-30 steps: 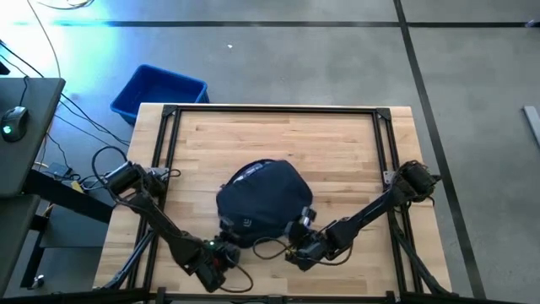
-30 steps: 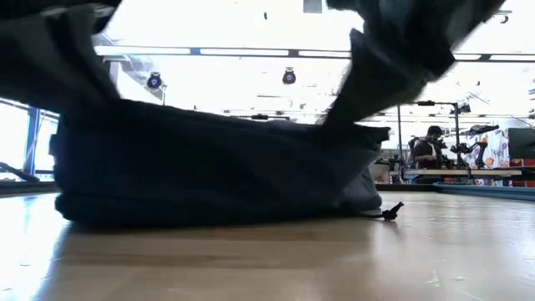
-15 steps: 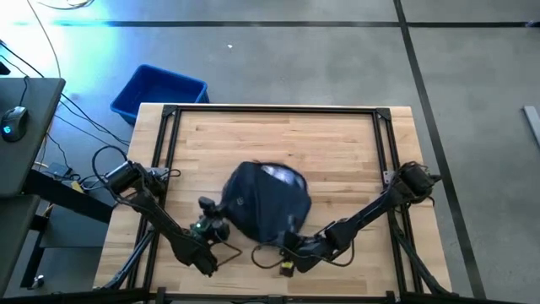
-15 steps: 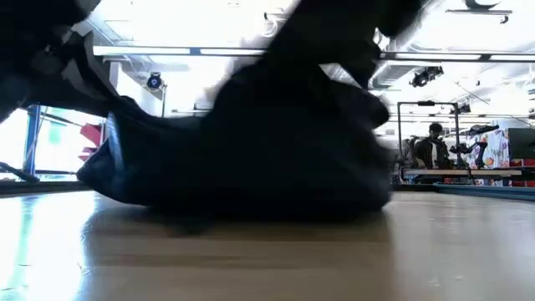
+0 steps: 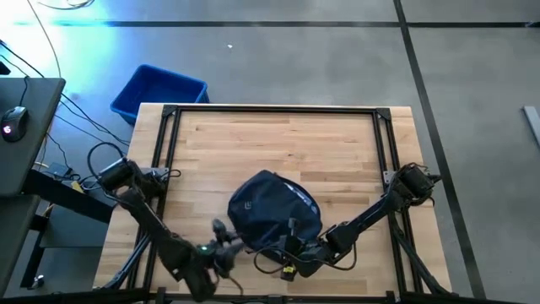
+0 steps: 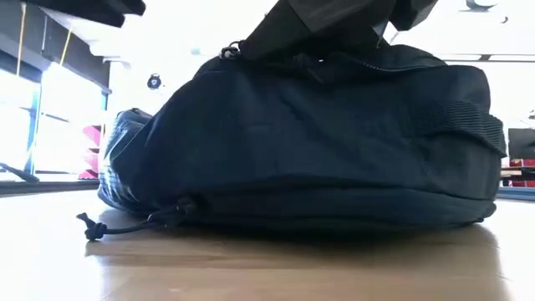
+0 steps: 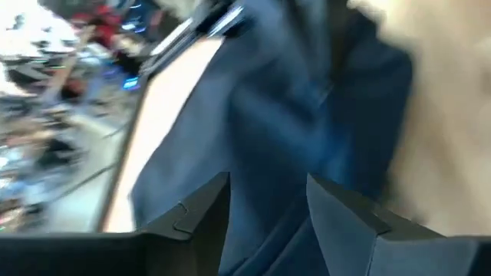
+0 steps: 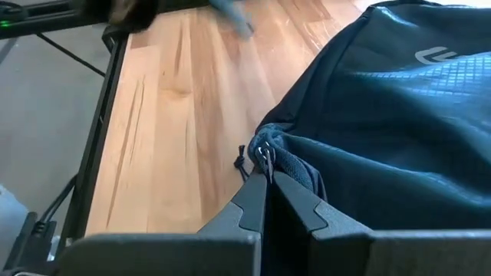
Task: Unpack backpack
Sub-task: Close the black backpack
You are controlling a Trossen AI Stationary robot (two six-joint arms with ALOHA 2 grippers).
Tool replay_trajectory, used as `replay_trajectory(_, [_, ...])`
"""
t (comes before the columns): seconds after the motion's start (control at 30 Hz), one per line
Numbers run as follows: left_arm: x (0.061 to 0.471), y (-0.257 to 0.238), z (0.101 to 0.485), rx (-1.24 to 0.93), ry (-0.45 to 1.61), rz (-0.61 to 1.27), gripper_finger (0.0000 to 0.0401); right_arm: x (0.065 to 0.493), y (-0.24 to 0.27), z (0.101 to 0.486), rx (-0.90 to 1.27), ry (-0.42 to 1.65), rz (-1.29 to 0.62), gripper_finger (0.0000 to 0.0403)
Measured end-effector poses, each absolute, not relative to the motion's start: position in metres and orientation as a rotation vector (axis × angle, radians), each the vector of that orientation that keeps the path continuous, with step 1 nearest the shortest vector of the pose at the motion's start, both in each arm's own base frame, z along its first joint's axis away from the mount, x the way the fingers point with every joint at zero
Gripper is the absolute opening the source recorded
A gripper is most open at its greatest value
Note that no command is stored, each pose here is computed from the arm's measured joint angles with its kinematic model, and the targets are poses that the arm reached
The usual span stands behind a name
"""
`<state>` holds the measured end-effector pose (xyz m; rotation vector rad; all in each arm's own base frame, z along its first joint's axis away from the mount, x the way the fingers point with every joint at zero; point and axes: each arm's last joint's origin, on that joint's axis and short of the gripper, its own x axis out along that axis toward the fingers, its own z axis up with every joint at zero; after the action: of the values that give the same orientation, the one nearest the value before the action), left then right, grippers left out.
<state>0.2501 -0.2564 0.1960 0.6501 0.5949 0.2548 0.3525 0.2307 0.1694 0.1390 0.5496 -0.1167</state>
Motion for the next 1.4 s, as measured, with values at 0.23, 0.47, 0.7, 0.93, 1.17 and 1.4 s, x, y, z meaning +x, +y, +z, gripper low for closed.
replay_trajectory(0.23, [0.287, -0.245, 0.185, 0.443, 0.599, 0.039, 0.0155, 0.355, 0.232, 0.173, 0.139, 0.519, -0.095, 0.0])
replay_trajectory(0.47, [0.297, -0.231, 0.177, 0.384, 0.64, 0.071, 0.0131, 0.355, 0.232, 0.173, 0.143, 0.517, -0.089, 0.0])
replay_trajectory(0.7, [0.295, -0.226, 0.168, 0.454, 0.702, 0.099, 0.0012, 0.354, 0.235, 0.172, 0.2, 0.546, -0.033, 0.0])
replay_trajectory(0.93, [0.273, -0.206, 0.157, 0.61, 0.85, 0.304, 0.0004, 0.348, 0.236, 0.17, 0.366, 0.657, -0.023, 0.0001])
replay_trajectory(1.17, [0.249, -0.183, 0.156, 0.676, 0.924, 0.543, 0.0002, 0.337, 0.24, 0.163, 0.391, 0.746, -0.066, 0.0001])
replay_trajectory(1.4, [0.251, -0.204, 0.157, 0.713, 0.828, 0.426, 0.0003, 0.345, 0.243, 0.167, 0.317, 0.594, -0.073, 0.0])
